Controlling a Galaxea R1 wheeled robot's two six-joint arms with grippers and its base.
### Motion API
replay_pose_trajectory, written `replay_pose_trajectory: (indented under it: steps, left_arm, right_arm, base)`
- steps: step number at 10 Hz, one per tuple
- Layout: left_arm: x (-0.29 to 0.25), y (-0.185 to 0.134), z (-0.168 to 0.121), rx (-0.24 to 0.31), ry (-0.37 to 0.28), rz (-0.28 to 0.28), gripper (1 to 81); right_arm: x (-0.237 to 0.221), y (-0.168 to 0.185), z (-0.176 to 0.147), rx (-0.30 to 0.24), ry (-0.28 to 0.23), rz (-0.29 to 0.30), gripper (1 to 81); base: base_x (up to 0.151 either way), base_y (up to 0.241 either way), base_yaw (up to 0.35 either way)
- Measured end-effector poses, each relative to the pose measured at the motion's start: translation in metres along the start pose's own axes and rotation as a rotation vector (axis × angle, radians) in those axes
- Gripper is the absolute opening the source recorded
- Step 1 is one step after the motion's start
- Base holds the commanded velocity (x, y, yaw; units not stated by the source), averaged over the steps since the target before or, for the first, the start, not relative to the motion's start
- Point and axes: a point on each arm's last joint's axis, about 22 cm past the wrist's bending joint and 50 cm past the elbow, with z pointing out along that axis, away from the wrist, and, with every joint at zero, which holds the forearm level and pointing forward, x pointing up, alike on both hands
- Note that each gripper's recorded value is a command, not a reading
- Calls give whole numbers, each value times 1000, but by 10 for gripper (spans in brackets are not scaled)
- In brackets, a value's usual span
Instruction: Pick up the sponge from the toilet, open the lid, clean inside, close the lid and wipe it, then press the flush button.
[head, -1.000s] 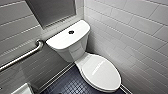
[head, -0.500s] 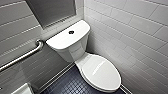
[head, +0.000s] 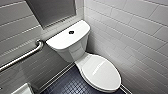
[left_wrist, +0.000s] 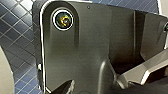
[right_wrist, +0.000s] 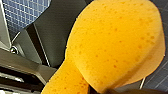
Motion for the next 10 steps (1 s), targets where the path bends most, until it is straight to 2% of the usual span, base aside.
replay_pose_trajectory:
  steps: [1, 2, 4, 5, 6, 8, 10]
  left_arm:
    - [-13, 1, 4, 14, -25, -10, 811]
    - [-18, -2, 8, 52, -48, 1, 811]
    - [-27, -6, 12, 161, -124, 135, 811]
    - [-29, 6, 14, 185, -157, 181, 811]
    - [-27, 24, 18, 192, -177, 225, 811]
    - [-18, 51, 22, 163, -181, 322, 811]
    - [-20, 47, 21, 173, -190, 343, 811]
  right_arm:
    - [0, -1, 0, 3, -1, 0, 10]
    - [-1, -4, 0, 8, -1, 1, 10]
    - [6, -3, -14, 18, 11, 1, 10]
    - [12, -2, -25, 22, 20, 0, 10]
    - [19, -9, -35, 40, 26, -2, 10]
    - [41, -32, -57, 91, 46, -13, 10]
    - [55, -22, -86, 74, 66, -22, 10]
  base:
    - [0, 0, 0]
    - [0, 0, 0]
    - [0, 0, 0]
    - [0, 0, 0]
    - [0, 0, 0]
    - [0, 0, 0]
    - [0, 0, 0]
